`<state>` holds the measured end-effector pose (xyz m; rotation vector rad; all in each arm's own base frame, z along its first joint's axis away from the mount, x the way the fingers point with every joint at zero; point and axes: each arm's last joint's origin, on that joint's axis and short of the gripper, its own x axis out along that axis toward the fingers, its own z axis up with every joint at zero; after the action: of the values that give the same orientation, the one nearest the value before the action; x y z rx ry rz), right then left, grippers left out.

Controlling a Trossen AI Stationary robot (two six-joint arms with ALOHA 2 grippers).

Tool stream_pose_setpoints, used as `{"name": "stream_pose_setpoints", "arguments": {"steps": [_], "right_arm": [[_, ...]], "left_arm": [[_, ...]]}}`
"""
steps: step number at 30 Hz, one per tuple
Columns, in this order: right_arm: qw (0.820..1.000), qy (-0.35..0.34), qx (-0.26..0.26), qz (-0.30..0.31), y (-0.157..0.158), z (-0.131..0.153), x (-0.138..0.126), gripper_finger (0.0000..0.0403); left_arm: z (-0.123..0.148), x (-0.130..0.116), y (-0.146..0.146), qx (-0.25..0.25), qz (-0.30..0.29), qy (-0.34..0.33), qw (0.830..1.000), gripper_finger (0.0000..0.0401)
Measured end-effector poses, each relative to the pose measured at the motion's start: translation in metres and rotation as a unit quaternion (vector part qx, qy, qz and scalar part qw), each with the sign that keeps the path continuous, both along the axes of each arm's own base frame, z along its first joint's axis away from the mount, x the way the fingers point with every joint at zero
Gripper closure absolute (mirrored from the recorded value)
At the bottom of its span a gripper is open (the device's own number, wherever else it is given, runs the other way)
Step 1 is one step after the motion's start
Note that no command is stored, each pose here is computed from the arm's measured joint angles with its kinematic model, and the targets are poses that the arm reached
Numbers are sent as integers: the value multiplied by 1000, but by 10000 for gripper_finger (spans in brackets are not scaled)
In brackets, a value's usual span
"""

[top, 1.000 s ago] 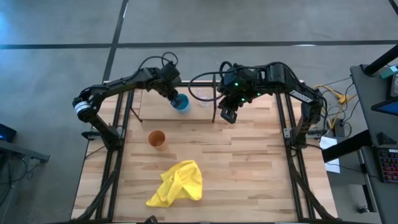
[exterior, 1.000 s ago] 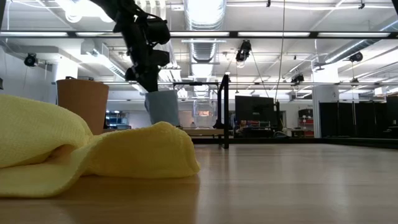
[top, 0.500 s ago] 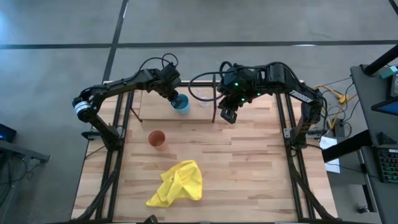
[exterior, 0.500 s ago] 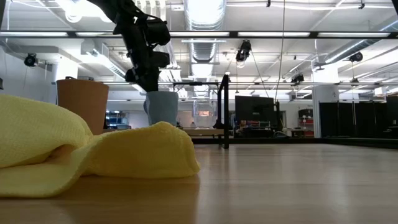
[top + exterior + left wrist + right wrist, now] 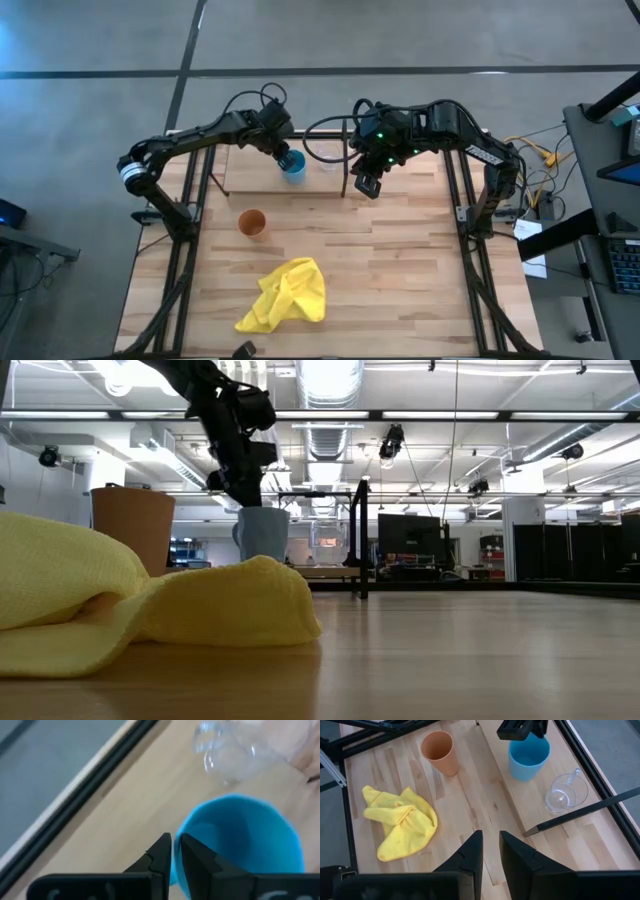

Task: Stack small to large cups/mugs on shelf
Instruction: Put the blue mug on the shelf

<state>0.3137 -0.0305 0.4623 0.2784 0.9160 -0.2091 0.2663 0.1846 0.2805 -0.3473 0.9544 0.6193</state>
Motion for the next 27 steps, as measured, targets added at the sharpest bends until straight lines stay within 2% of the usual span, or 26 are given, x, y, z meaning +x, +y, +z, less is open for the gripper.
{"name": "stream_pose_setpoints", "arguments": {"steps": [5, 12, 16, 24, 27], "right_arm": [[1000, 0, 0, 0, 0, 0, 0, 344], [1000, 0, 0, 0, 0, 0, 0, 344], [1000, 1, -2, 2, 0, 0, 0, 344], [1000, 1, -8, 10, 0, 0, 0, 344], [1000, 2, -8, 10, 0, 0, 0, 344]], "left_arm": [[4, 4, 3, 19, -1, -21, 1000, 374], [4, 0, -3, 2, -3, -4, 1000, 374], [7, -8, -9, -5, 0, 20, 1000, 375], [34, -24, -17, 47, 22, -8, 999, 398], [40, -35, -25, 20, 55, -12, 998, 400]]}}
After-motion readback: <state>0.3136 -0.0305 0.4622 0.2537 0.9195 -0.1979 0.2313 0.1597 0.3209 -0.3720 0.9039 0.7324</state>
